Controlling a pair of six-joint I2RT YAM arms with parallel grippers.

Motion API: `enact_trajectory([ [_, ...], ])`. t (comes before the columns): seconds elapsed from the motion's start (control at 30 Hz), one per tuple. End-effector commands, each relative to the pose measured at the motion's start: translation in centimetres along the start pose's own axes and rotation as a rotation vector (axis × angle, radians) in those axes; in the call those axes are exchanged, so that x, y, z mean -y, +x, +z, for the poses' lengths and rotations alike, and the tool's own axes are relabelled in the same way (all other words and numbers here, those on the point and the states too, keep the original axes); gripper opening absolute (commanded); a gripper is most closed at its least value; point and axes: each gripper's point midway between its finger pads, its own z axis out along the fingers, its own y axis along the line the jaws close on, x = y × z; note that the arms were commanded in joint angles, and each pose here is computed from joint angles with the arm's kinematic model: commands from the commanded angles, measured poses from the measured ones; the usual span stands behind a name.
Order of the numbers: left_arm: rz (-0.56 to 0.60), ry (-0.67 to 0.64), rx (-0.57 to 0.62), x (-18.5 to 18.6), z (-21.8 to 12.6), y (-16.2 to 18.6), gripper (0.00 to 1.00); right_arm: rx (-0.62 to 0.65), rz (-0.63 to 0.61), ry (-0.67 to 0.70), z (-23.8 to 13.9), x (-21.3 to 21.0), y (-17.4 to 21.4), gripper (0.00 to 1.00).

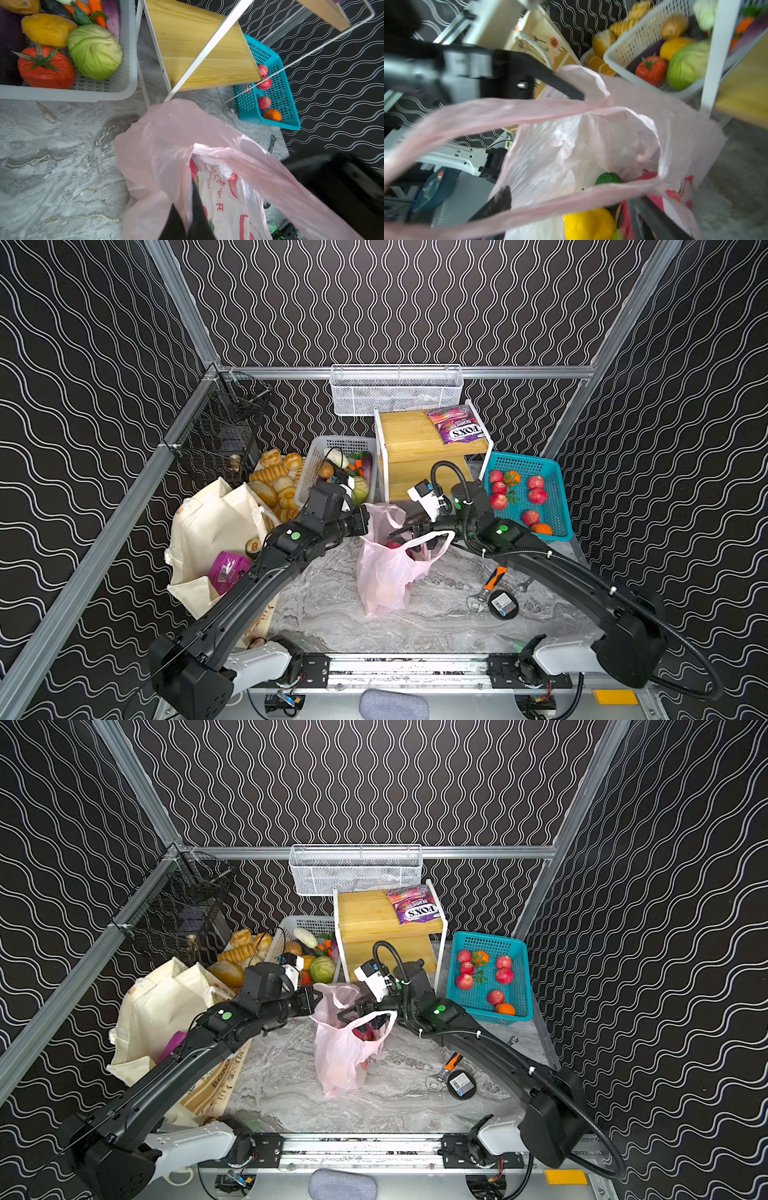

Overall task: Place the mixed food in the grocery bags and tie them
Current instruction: 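Release the lemon and grasp the bag handle with the right gripper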

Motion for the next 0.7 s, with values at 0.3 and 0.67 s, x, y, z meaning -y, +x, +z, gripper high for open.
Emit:
enact_trajectory([
  [0.3, 0.012, 0.025, 0.009, 0.5, 0.1, -0.5, 0.00, 0.157, -0.371, 0.163, -2.9, 0.8, -0.9, 0.83],
  [0.67, 0.014, 0.039, 0.001, 0.8, -0.1, -0.4, 0.00, 0.175, -0.717, 0.115, -1.0, 0.0, -1.3, 0.85],
])
